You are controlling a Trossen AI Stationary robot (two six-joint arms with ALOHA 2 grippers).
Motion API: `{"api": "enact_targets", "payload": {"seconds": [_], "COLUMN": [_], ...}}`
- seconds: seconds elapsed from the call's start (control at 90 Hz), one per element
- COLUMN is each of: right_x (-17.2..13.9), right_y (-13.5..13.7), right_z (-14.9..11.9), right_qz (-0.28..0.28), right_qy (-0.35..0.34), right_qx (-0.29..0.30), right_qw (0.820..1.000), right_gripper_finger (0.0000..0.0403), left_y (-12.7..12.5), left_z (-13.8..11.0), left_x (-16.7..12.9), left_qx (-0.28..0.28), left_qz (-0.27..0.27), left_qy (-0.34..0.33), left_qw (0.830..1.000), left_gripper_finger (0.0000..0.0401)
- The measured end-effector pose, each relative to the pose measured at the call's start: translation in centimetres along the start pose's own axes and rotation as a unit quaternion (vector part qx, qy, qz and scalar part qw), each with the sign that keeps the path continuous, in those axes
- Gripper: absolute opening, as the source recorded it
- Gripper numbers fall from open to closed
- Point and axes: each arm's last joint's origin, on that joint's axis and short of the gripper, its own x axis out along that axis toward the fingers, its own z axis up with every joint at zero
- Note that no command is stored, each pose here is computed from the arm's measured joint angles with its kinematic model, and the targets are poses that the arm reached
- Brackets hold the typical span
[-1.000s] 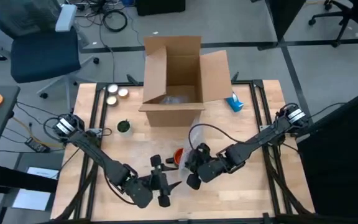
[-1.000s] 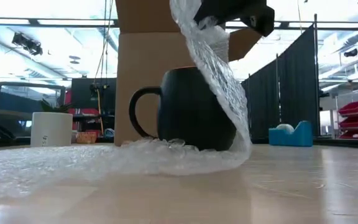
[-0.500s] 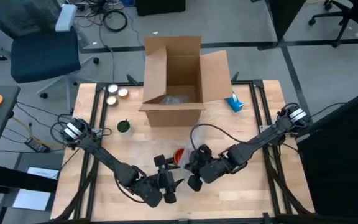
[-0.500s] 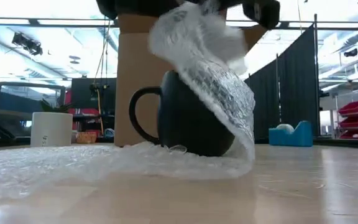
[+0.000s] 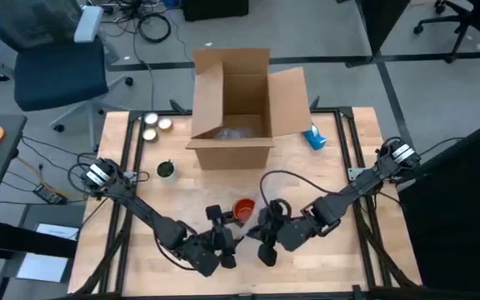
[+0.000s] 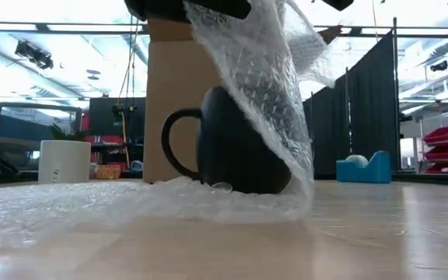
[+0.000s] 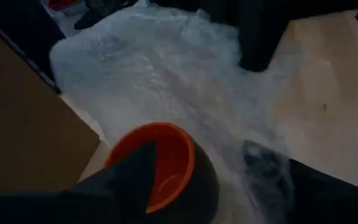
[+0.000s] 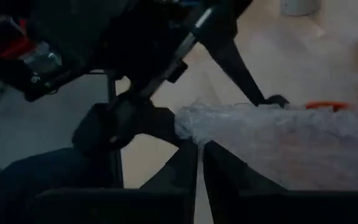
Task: Wrap mug
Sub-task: Wrap the black cup with the transparent bubble wrap
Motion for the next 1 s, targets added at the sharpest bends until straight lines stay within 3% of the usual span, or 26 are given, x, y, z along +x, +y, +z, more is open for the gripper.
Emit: {"api": "enact_targets", "payload": {"seconds": [0.189,0.322,0.444,0.611,0.8,1.0], "right_x": [-0.1,-0.7,-1.5,-4.0,-7.2,-7.4], "right_y": [0.3,0.1,-0.1,-0.8,-2.6,-3.3], "right_z": [-0.1,-0.2,-0.1,1.0,1.1,-0.9], "right_qz": [0.02,0.01,0.003,-0.01,-0.113,-0.207], "right_qy": [0.009,0.023,0.033,0.032,0.023,0.018], "right_qx": [-0.026,-0.043,-0.051,-0.058,-0.035,-0.017], "right_qw": [0.999,0.999,0.998,0.998,0.993,0.978], "right_gripper_finger": [0.0001,0.0012,0.0036,0.0075,0.0096,0.0092], "left_y": [-0.1,-0.1,0.0,0.5,1.8,3.3], "left_z": [0.0,0.0,0.0,-0.1,0.4,1.5], "left_x": [0.0,0.3,0.5,0.9,0.2,-1.4], "left_qx": [-0.001,-0.019,-0.031,-0.04,-0.053,-0.072], "left_qz": [-0.015,-0.056,-0.061,-0.053,-0.043,-0.038], "left_qy": [0.004,0.02,0.025,0.034,0.051,0.055], "left_qw": [1.0,0.998,0.997,0.997,0.996,0.995], "left_gripper_finger": [0.0177,0.0092,0.0013,0.0008,0.0001,0.0001]}}
